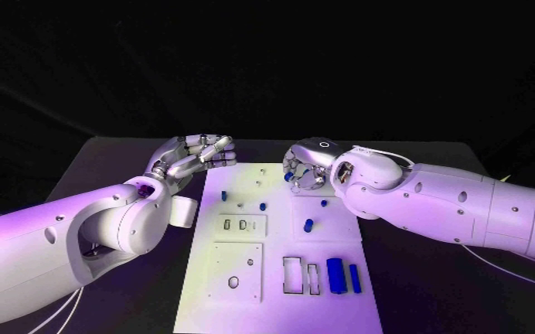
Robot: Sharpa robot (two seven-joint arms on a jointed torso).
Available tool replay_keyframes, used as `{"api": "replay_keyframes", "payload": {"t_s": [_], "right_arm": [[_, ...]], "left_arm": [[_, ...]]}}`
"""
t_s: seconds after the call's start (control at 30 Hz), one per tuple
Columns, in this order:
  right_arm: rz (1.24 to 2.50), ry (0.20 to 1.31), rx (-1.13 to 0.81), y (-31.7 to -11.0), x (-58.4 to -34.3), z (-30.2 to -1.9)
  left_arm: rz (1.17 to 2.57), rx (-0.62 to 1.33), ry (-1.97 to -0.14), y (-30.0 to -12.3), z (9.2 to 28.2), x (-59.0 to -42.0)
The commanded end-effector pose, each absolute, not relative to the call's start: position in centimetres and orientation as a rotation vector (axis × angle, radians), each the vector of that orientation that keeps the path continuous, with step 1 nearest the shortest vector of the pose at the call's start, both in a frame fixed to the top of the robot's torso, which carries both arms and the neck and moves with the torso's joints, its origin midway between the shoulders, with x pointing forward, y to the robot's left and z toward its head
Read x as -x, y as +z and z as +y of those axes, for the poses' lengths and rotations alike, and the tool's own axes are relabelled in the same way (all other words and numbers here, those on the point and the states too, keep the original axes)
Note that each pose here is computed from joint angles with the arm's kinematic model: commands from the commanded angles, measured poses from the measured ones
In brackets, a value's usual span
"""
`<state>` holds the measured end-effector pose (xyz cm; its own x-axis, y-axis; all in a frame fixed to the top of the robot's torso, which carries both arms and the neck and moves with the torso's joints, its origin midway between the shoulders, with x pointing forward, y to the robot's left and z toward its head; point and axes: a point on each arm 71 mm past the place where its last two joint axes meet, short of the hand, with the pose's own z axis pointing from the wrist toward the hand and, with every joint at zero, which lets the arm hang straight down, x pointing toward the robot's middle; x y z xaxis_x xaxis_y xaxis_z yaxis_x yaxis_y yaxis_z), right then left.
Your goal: Assemble the parts on the task board
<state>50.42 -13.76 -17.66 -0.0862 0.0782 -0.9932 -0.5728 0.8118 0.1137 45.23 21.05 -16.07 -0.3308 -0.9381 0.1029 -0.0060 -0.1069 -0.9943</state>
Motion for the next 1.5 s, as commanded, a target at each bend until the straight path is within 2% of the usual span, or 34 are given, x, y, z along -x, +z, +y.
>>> {"api": "replay_keyframes", "payload": {"t_s": [0.03, 0.3, 0.7, 1.5], "right_arm": [[1.479, 0.558, 0.381, -16.9, -50.6, -13.3], [1.453, 0.556, 0.377, -16.7, -51.5, -11.7], [1.461, 0.558, 0.388, -17.4, -52.3, -9.7], [1.504, 0.513, 0.378, -18.4, -53.0, -9.5]], "left_arm": [[1.394, 1.094, -1.570, -15.9, 20.8, -45.2], [1.396, 1.092, -1.577, -15.8, 20.6, -45.2], [1.396, 1.082, -1.591, -15.5, 20.2, -45.1], [1.391, 1.070, -1.601, -14.9, 20.1, -45.2]]}}
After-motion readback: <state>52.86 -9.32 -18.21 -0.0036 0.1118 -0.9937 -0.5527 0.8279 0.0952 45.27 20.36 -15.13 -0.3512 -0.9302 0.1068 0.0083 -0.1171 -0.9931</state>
